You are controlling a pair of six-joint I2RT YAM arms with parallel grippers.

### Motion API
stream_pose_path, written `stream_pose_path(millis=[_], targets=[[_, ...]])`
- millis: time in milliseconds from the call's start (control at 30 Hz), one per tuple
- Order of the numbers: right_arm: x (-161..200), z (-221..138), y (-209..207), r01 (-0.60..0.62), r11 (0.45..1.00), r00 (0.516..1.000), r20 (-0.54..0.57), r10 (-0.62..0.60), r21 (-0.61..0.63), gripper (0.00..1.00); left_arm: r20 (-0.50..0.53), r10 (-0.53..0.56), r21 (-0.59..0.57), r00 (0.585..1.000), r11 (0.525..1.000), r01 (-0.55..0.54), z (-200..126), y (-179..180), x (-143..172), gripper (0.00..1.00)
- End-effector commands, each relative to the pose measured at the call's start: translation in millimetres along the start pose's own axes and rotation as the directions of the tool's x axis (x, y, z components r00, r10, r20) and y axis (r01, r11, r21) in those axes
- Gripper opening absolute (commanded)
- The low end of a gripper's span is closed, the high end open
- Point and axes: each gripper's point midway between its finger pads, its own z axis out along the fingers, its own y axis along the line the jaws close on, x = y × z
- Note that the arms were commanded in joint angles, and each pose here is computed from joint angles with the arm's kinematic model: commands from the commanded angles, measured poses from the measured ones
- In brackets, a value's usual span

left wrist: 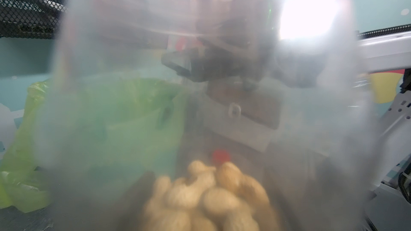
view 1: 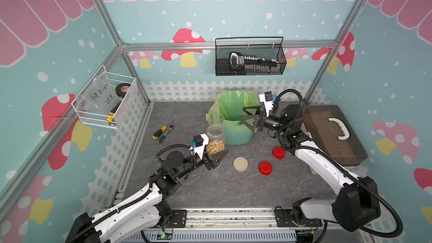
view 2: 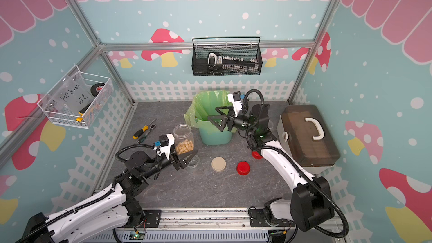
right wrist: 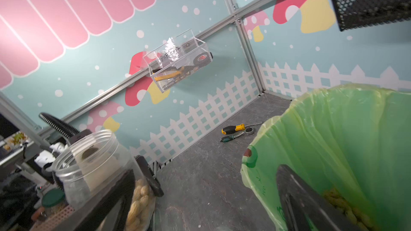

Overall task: Empty moldy peanuts from jars
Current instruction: Pour the moldy peanuts from the jar into the trash bin.

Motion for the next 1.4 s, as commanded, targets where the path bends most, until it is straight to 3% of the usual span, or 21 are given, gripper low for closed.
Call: stream_pose_path(millis=[0, 400, 833, 1067, 1367], targets=[[12, -3, 30, 0.07, 0.993, 0.997, -0.03, -0.073, -0.098, 0.83, 0.077, -0.008, 0.097, 0.997, 0.995, 0.001, 0, -18, -26, 0.29], [41, -3, 86, 0.11, 0.955, 0.988, -0.078, -0.137, -0.276, 0.98, 0.05, -0.029, 0.226, 0.998, 0.974, 0.017, 4, -39, -28, 0.29], [59, 7, 135, 0.141, 0.893, 0.975, -0.099, -0.201, -0.428, 0.99, 0.057, -0.071, 0.308, 0.996, 0.95, 0.05, 2, -48, -32, 0.29], [69, 21, 140, 0.127, 0.883, 0.97, -0.128, -0.205, -0.452, 0.99, 0.071, -0.079, 0.321, 0.994, 0.945, 0.053, -2, -49, -34, 0.29], [72, 39, 153, 0.133, 0.866, 0.968, -0.124, -0.218, -0.482, 0.91, 0.048, -0.086, 0.327, 0.995, 0.943, 0.066, 4, -47, -27, 0.29]])
